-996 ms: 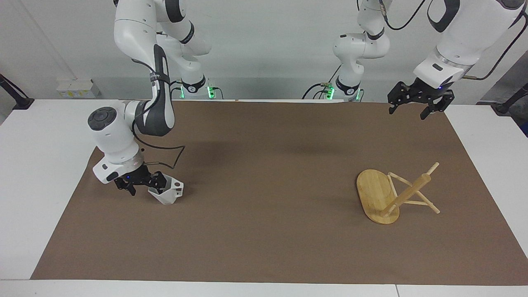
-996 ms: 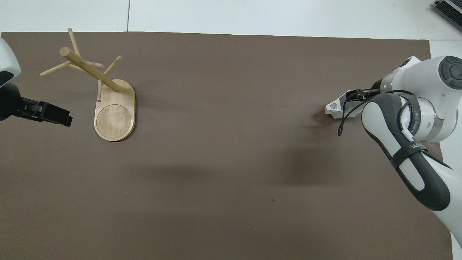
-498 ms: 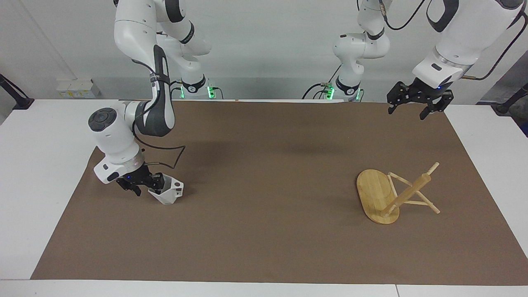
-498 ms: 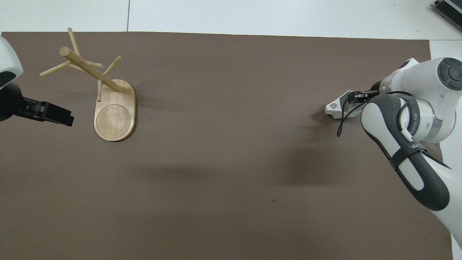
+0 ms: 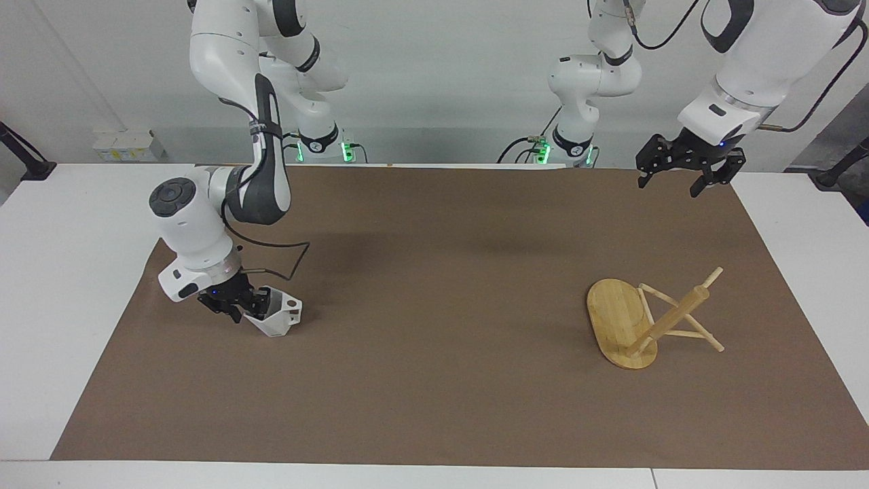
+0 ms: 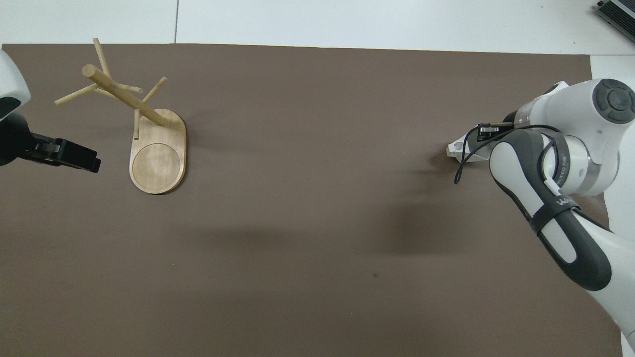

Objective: Hang cup on rack
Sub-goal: 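Grasp the white cup with the right gripper and lift it, then carry the cup with the right gripper toward the left gripper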

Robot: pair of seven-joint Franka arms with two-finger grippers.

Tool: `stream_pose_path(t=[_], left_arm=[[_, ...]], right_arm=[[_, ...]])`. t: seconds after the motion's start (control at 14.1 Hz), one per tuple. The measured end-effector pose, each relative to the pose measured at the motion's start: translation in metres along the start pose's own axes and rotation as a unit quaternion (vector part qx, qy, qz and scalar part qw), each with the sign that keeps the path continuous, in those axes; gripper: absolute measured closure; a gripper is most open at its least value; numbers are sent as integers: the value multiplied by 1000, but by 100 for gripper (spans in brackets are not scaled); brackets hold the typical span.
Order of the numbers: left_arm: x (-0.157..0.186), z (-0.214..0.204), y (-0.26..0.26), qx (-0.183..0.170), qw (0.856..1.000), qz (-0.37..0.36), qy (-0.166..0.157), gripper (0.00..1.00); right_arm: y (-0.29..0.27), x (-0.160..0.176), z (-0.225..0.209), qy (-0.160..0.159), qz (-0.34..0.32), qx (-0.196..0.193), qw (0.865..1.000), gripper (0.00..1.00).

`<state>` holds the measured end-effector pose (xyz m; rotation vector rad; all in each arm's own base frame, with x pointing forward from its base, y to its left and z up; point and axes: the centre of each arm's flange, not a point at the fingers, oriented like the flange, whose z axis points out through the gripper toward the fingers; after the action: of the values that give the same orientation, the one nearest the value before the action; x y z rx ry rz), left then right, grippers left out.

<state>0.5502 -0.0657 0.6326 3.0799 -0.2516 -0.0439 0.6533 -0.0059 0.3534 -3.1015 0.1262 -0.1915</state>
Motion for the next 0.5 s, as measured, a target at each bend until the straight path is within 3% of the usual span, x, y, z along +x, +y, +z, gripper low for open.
stream_pose_path(t=[0.28,0.5], left_arm=[[0,0,-5,0,1000,-10,1,0],[1,-2,-10,0,1000,-20,8,0]], right_arm=[[-2,2,-6,6,-1,1,1000,94],[-17,13,-36,18,-12,8,1000,94]])
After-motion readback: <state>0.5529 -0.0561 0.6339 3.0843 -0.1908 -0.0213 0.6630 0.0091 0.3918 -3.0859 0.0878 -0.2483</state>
